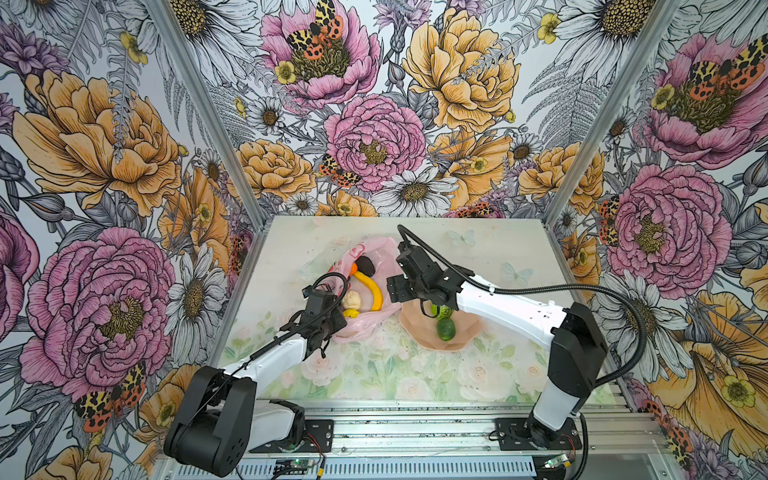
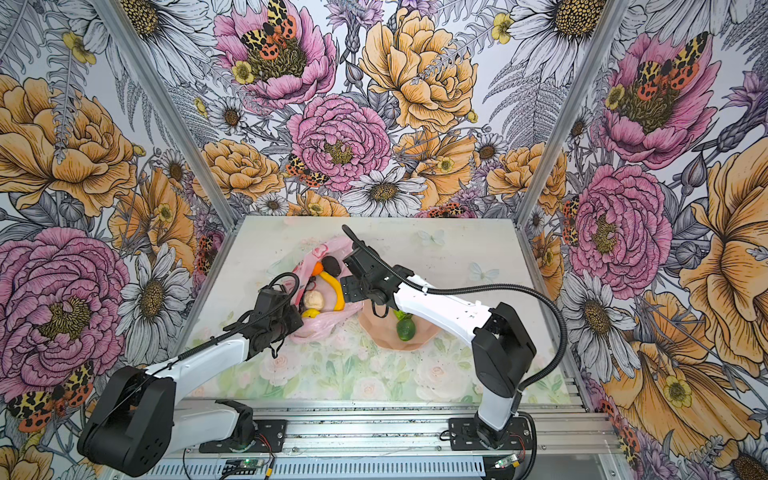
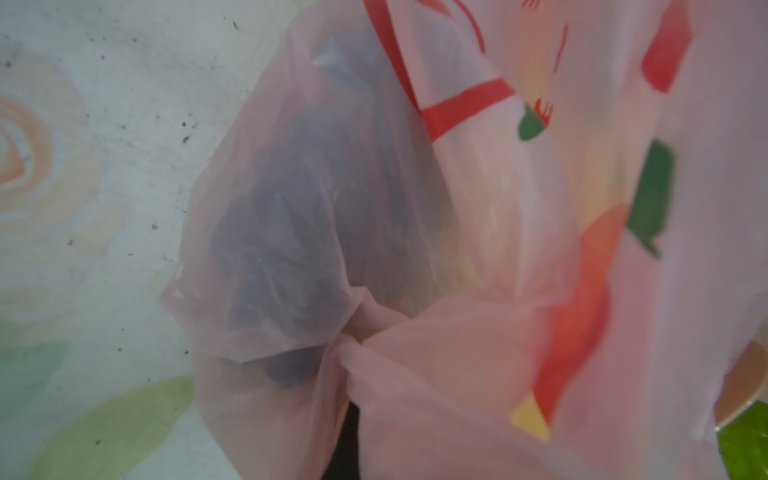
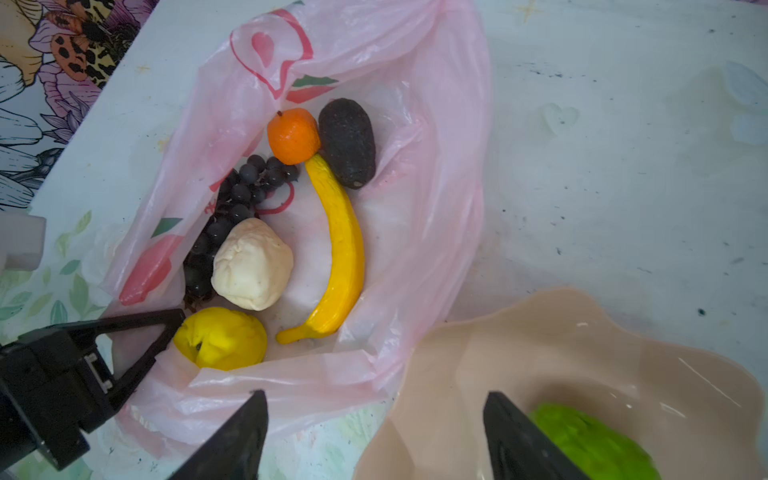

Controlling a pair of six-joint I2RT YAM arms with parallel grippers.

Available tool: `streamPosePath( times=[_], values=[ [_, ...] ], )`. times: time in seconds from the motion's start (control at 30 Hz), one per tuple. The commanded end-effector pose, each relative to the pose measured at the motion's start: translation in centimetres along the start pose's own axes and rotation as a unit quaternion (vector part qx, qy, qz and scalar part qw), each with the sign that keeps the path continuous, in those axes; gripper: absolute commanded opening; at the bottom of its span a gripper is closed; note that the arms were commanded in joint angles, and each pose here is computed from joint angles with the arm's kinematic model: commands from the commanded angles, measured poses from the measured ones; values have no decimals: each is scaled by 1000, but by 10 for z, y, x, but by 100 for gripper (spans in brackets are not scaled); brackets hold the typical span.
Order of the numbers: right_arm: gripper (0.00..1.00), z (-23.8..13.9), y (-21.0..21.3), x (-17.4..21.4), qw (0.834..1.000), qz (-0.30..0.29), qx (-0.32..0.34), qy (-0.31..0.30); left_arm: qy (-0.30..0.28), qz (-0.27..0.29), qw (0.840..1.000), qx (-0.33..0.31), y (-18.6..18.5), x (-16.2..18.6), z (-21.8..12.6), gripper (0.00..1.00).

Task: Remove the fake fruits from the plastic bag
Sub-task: 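Move the right gripper back into the bag mouth over the remaining fruits, then reach deeper into the bag and grasp the dark brown fruit with the right gripper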

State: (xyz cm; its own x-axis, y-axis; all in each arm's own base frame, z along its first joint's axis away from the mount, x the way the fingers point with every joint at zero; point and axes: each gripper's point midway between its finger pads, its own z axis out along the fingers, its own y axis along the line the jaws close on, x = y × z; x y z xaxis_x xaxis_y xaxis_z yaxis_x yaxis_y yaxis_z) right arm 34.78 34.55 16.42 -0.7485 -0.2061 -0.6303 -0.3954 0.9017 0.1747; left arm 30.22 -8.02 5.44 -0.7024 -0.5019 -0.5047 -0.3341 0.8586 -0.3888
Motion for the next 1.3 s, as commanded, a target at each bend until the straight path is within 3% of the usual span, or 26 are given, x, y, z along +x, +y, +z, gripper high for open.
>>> streamPosePath(
  times=[0.0, 0.4, 0.5, 0.7, 1.0, 1.27],
  values=[
    [81, 20, 28, -20, 999, -12, -43, -19, 15, -2, 1000, 1, 1, 9, -1, 0],
    [68, 125, 28, -56, 999, -23, -21, -40, 8, 7, 1000, 13, -1, 7, -5, 0],
    [64, 146, 10, -68, 999, -10, -7, -46, 7, 6, 1000, 10, 1, 8, -6, 0],
    [62, 166, -7, -77, 998, 19, 1, -52, 5, 6, 1000, 12, 3, 9, -7, 0],
    [63, 188, 10, -75, 997, 14, -62, -34, -9, 2, 1000, 10, 7, 8, -11, 0],
    [62, 209, 5, -66, 998, 22, -51, -14, -17, -3, 1000, 13, 9, 7, -17, 1]
  ],
)
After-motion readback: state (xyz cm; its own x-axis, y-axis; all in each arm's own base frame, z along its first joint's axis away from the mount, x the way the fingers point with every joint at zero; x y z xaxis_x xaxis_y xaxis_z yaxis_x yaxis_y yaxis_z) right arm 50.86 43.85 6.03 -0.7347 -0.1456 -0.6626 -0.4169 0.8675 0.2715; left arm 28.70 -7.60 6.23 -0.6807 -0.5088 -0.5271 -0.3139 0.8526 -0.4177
